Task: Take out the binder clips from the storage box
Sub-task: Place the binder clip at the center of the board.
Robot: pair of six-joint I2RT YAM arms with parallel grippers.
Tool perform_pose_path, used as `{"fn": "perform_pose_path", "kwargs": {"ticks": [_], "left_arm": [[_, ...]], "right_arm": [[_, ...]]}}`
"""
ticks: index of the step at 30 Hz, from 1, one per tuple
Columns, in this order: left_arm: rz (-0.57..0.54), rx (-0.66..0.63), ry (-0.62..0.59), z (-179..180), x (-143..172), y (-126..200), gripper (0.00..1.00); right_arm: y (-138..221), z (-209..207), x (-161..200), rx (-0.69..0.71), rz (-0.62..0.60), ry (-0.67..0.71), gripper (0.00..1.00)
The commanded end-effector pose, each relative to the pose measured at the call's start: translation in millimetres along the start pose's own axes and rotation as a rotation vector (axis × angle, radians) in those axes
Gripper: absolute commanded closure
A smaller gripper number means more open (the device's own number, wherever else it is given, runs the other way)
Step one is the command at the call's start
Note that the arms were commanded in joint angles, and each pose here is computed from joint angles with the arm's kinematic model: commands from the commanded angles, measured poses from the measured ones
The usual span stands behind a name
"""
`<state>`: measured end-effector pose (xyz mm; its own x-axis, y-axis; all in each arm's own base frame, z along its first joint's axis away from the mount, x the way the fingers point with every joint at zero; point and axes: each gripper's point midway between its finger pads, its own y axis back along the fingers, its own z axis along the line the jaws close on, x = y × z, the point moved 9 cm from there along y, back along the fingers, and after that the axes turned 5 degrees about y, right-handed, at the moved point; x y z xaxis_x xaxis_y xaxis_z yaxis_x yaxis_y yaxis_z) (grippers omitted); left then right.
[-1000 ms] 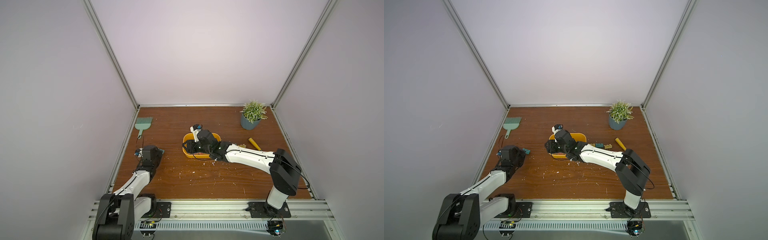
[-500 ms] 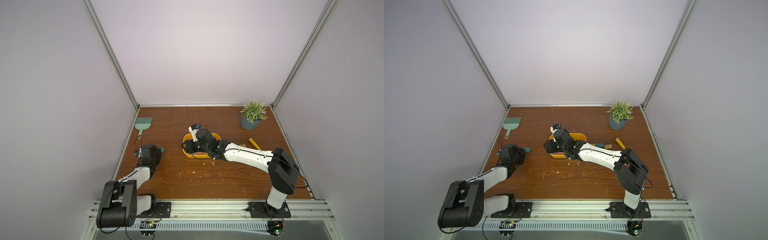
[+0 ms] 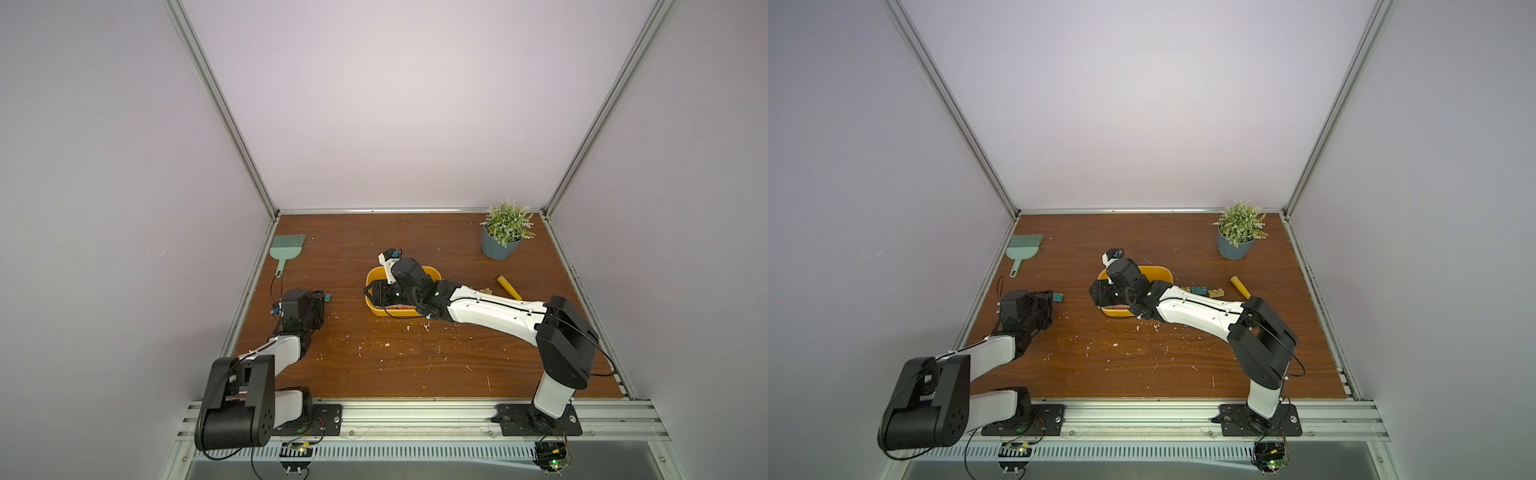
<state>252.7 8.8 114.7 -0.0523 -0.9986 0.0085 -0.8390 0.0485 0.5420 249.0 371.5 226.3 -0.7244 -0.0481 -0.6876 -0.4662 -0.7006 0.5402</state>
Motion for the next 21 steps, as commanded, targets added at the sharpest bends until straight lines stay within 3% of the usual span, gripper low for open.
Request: {"fn": "perform_pose_path", "kwargs": {"ticks": [1, 5, 8, 10, 17, 21], "left_arm": [[-0.029, -0.019, -0.033, -1.4, -3.4, 12.3, 0.31], [-0.096, -0.023, -0.119, -12.5, -7.5, 31.4, 0.01], [-0.120, -0.003, -0.338, -39.9, -9.4, 43.2, 0.01], [-0.076, 0.025, -0.474, -63.6, -6.1, 47.3, 0.01], [0.047, 0.137, -0.726, -112.0, 21.8, 52.0, 0.01], [0.160, 0.167, -0.875, -131.3, 64.6, 44.6, 0.01]], "right_arm": [[30.8, 1.9, -18.3, 0.049, -0.120, 0.015, 0.46], [51.5, -12.6, -18.8, 0.131, -0.209, -0.004, 0.43], [66.1, -23.6, -17.9, 0.160, -0.265, -0.011, 0.41], [71.7, -32.0, -17.0, 0.159, -0.275, -0.016, 0.41], [73.7, -62.4, -14.0, 0.168, -0.223, -0.078, 0.40], [73.7, -77.1, -12.0, 0.186, -0.206, -0.135, 0.40]]}}
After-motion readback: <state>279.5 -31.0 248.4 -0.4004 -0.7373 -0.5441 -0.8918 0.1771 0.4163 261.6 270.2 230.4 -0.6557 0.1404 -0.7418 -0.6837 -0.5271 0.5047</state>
